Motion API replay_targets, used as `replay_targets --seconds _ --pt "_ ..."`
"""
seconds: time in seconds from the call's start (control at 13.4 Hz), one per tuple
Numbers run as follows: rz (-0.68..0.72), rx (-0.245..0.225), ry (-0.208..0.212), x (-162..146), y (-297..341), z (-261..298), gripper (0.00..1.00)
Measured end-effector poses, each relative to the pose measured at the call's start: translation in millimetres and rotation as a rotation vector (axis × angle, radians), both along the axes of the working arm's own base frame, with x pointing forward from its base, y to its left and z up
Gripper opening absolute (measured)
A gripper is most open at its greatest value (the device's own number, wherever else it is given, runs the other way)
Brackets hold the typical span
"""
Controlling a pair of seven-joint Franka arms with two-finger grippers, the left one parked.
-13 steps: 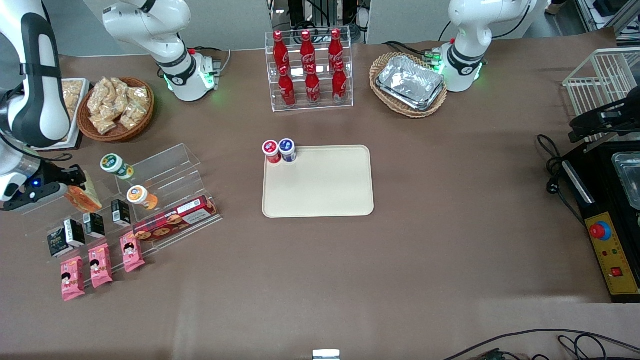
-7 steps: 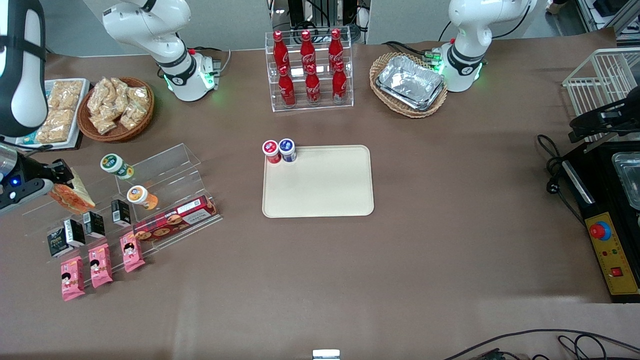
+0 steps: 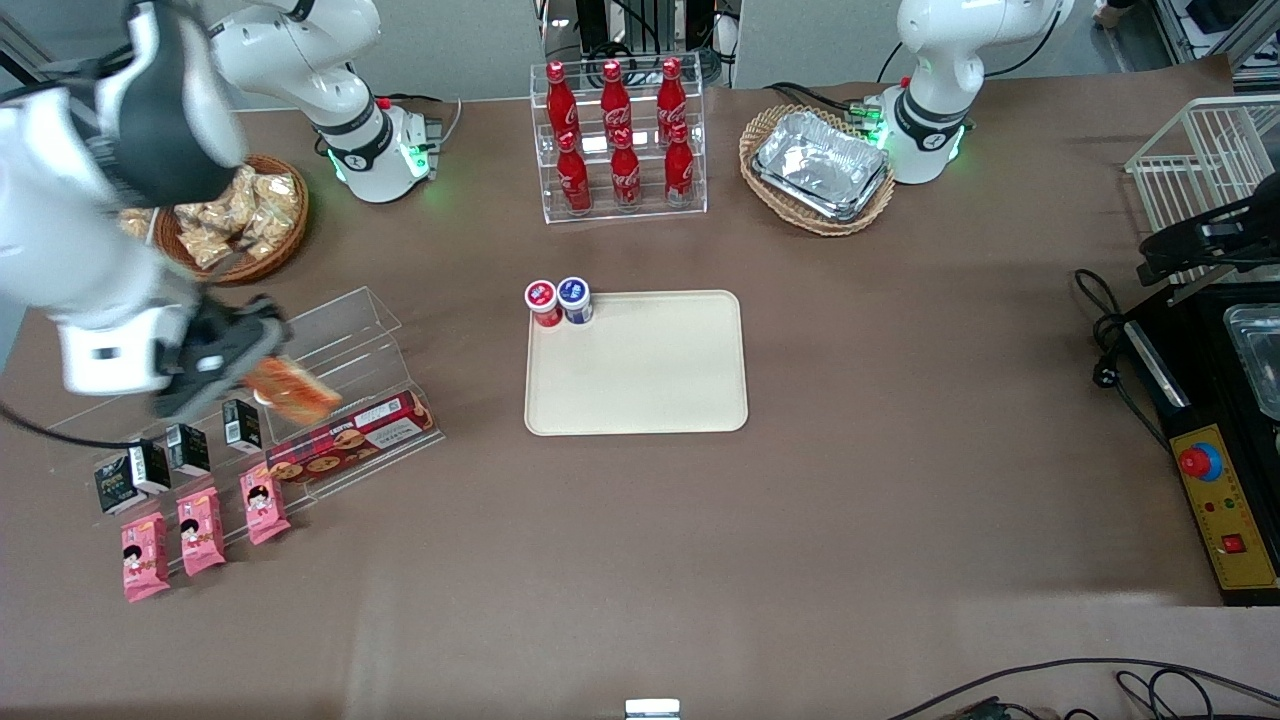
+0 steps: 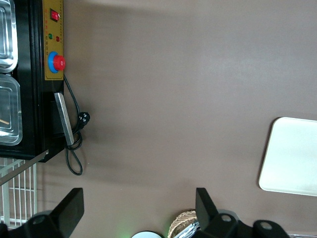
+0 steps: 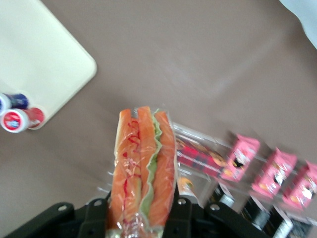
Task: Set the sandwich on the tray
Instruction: 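Lift the sandwich off the rack and carry it over the cream tray, then lower the sandwich onto the tray and open the right gripper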
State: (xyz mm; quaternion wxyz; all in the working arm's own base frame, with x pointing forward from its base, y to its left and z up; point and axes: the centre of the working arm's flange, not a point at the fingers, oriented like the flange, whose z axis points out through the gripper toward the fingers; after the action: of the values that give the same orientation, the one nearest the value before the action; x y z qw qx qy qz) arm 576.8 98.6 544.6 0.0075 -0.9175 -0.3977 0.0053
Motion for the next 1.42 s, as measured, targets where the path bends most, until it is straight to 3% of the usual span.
replay_targets --seconds 0.52,0.97,1.42 --pt "0.265 0.007 0.067 -30.1 198.8 -61.1 0.38" --pt "0.467 0.019 0.03 -73.1 338.2 -157.1 0.38" --pt "0.522 0.005 -0.001 -74.8 370.4 -237.3 0.38"
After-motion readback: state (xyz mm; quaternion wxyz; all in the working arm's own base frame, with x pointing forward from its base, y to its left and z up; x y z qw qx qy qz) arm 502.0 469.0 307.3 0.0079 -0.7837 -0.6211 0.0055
